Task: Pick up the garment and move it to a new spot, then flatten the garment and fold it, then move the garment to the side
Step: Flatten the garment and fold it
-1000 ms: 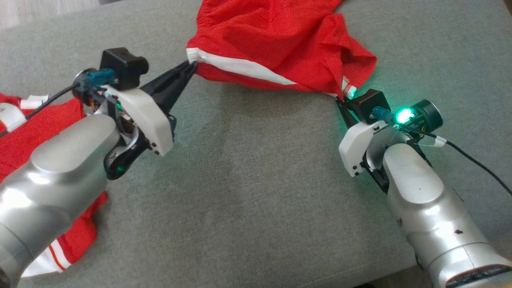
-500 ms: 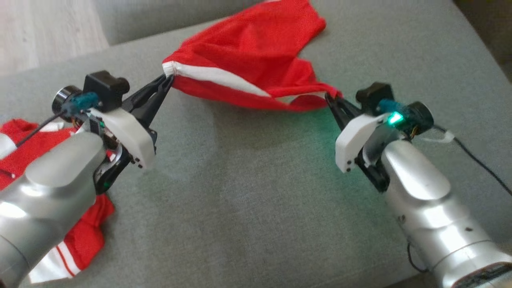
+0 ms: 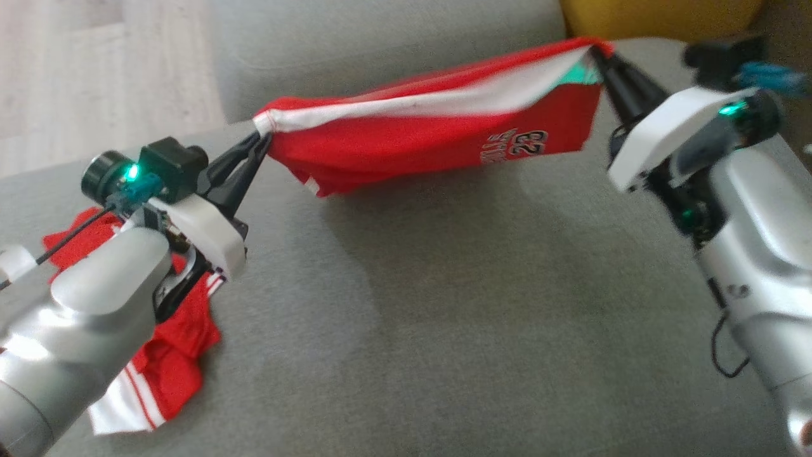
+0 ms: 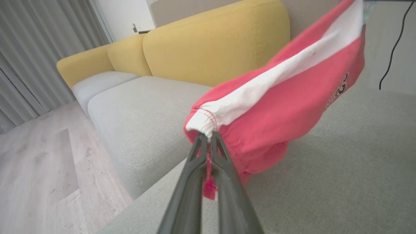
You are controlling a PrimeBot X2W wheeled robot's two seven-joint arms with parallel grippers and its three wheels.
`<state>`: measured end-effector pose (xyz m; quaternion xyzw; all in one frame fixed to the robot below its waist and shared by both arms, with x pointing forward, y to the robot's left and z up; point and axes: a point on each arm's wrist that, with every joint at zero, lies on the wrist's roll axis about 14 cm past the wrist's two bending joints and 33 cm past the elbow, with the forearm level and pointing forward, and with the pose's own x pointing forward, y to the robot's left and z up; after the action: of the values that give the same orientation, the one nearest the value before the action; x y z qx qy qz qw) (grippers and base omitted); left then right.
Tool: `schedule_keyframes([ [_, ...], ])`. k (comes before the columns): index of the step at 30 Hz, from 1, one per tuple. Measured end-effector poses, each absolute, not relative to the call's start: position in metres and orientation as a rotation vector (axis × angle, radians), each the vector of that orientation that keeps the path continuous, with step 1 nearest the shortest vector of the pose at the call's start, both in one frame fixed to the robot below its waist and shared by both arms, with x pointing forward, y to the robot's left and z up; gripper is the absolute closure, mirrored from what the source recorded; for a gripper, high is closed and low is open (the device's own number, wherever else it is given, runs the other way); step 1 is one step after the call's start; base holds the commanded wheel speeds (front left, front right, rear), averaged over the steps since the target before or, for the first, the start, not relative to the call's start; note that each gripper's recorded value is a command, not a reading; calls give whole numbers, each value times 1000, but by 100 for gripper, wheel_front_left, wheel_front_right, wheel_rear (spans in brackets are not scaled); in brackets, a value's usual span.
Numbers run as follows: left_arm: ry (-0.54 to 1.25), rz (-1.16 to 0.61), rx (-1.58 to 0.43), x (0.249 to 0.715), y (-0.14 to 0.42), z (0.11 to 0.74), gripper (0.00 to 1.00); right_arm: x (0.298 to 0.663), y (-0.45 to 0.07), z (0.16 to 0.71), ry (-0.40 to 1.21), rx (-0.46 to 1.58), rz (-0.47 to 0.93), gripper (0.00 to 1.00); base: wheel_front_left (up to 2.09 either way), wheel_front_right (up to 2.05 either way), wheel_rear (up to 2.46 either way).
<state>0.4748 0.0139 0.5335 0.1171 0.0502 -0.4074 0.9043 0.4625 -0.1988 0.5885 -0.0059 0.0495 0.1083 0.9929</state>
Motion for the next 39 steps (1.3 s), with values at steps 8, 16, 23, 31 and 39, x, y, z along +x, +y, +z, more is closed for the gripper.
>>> schedule_keyframes([
  [8, -63, -728, 289, 470, 39, 589, 100, 463, -182, 653, -58, 186, 284, 100, 0, 0, 0],
  [16, -209, -605, 257, 461, 62, 643, 100, 454, -165, 688, -167, 175, 344, 100, 0, 0, 0],
  [23, -227, -524, 74, 439, 74, 647, 100, 431, -162, 688, -207, 272, 370, 100, 0, 0, 0],
  [31, -155, -514, 17, 431, 73, 616, 100, 421, -166, 660, -136, 250, 339, 100, 0, 0, 0],
  [39, -60, -552, 77, 478, 68, 607, 100, 458, -180, 657, -115, 173, 258, 100, 0, 0, 0],
])
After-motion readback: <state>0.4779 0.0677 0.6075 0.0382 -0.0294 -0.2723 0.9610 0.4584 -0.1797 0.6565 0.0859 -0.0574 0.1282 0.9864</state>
